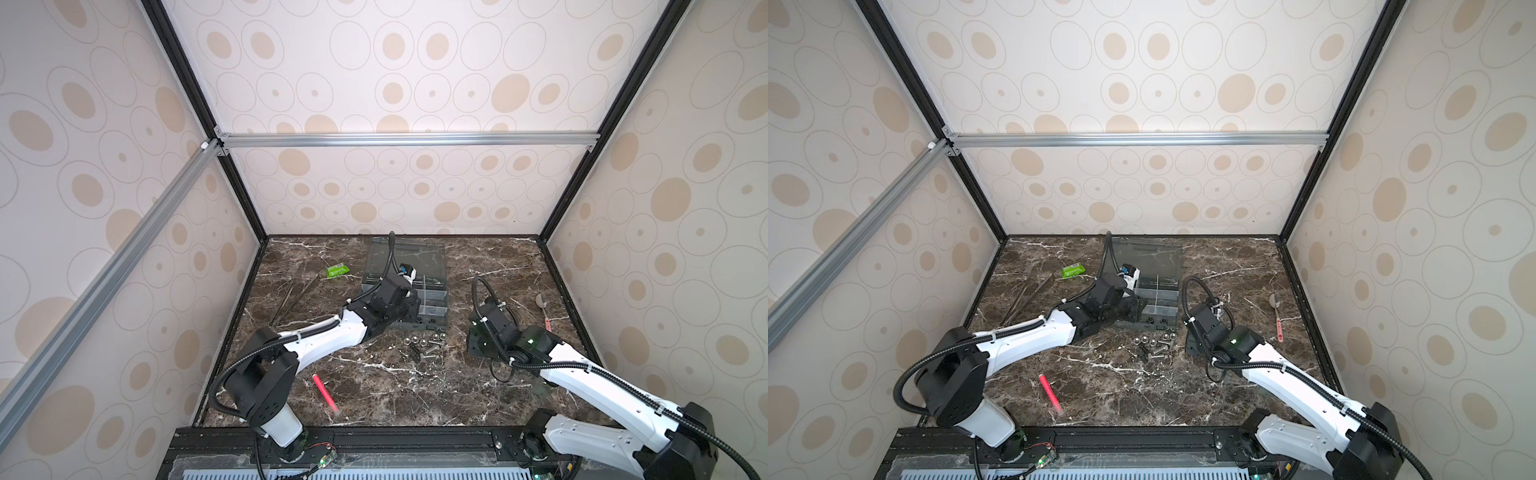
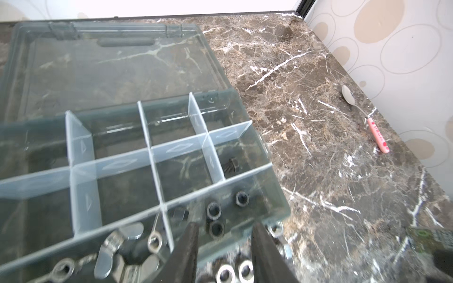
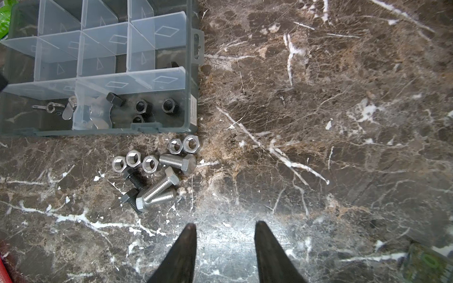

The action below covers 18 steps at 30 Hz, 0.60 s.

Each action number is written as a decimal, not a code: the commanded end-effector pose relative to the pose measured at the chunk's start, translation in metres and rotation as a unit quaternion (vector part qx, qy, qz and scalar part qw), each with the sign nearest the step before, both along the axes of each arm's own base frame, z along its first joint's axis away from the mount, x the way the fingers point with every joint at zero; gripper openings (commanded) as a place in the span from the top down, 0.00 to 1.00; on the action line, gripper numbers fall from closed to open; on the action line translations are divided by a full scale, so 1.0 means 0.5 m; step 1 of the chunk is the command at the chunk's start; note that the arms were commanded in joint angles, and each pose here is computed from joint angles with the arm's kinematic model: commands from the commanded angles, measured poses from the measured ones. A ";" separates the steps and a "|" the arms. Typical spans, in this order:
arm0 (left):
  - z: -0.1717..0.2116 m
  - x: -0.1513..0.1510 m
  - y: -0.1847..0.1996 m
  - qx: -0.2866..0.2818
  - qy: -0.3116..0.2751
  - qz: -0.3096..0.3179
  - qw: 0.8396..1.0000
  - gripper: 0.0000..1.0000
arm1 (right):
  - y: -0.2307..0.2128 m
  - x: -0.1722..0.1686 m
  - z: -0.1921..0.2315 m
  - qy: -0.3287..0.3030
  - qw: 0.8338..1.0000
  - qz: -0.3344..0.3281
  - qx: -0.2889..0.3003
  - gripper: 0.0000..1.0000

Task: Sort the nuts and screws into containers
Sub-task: 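Withdraw the left gripper from the organizer back toward the robot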

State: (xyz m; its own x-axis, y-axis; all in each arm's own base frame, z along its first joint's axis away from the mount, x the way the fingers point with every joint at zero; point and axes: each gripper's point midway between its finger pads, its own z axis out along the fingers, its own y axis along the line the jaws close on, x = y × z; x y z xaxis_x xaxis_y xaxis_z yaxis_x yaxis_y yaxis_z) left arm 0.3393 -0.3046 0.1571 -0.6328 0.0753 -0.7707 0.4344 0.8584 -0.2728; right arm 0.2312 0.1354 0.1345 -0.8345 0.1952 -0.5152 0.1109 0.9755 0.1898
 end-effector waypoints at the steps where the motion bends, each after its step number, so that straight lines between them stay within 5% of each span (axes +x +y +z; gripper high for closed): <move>1: 0.029 -0.020 0.028 -0.041 -0.006 0.021 0.999 0.62 | 0.012 0.005 0.002 0.001 1.000 0.004 0.010 0.58; 18: 0.005 -0.142 0.181 -0.090 -0.015 0.087 0.992 0.57 | 0.045 0.012 -0.021 0.022 0.999 0.020 0.027 0.58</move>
